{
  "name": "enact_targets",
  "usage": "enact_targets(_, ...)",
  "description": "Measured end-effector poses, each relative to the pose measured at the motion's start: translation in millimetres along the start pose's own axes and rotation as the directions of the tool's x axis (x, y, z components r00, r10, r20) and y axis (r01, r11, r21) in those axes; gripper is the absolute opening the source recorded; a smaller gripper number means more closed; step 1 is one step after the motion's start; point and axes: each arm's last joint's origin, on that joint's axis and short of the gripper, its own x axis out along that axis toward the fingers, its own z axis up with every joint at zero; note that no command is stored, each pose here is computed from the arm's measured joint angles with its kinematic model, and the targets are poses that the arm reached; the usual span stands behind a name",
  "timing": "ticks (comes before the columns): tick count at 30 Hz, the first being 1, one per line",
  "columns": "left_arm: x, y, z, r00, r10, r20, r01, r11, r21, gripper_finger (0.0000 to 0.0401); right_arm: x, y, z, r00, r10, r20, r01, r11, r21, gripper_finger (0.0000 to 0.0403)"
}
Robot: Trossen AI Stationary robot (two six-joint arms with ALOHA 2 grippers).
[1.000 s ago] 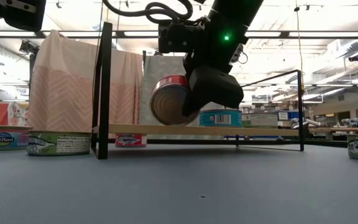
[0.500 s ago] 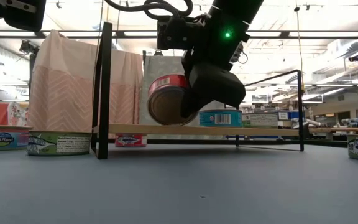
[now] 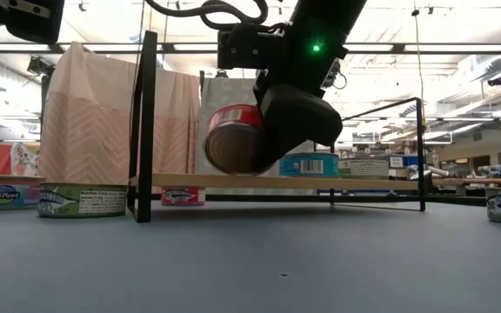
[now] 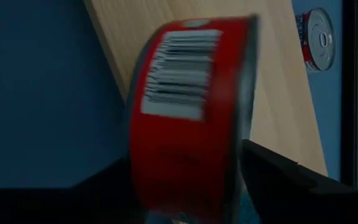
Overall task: Stack canned seafood by type on shelf
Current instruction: Put the red tuna can on the shelf
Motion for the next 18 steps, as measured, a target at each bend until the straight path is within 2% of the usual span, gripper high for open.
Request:
enact_targets(7,0.0,0.0,0.1,1.000,0.000,0.001,0.000,1.000,0.000,0.0004,4.2,-6.5,-0.1,1.000,-0.006,-0.010,0.006,0.999,0.037,0.0266)
enact_targets(18,0.0,-0.1,0.1,1.000,0.000,0.001,0.000,1.000,0.000,0.0004,7.9,-11.6,-2.3,0.999,0.009,-0.038,-0.006,0.997,0.076,0.0269)
